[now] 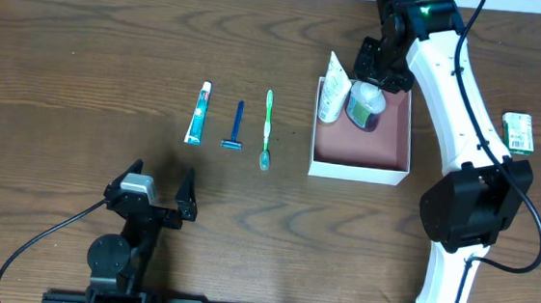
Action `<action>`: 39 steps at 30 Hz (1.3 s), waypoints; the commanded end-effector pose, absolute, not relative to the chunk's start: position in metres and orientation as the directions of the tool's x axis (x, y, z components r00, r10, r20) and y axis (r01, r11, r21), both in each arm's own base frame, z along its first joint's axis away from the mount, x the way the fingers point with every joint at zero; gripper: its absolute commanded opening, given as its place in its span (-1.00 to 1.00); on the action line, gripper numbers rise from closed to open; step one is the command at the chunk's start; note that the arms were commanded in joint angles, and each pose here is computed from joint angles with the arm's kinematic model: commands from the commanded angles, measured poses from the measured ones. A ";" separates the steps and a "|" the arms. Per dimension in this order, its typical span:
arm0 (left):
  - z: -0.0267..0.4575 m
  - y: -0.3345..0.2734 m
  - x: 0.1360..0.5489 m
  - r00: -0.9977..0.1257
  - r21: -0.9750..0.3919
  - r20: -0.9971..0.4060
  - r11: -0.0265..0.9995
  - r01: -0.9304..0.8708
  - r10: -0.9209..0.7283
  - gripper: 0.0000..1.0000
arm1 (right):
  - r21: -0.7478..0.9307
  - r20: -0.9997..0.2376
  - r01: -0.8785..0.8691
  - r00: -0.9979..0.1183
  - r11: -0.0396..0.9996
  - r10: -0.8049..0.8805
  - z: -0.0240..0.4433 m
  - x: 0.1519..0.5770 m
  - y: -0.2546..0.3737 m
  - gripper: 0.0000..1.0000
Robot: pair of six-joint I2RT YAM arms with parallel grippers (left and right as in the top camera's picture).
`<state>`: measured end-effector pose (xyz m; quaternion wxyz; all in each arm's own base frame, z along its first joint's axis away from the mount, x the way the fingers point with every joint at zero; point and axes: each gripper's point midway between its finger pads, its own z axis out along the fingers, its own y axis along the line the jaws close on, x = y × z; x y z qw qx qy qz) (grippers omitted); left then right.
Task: Pack container
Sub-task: 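Carry the soap pump bottle into the box and release it, then move the right gripper to the green soap box and grasp it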
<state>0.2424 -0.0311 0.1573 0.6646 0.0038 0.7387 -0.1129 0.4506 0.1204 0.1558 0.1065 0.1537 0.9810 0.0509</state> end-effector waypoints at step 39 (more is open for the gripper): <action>0.141 -0.032 0.242 -0.161 -0.171 -0.976 0.973 0.157 -0.146 0.96 | -0.176 -0.354 0.508 -0.832 0.843 0.427 0.261 0.398 -0.193 0.98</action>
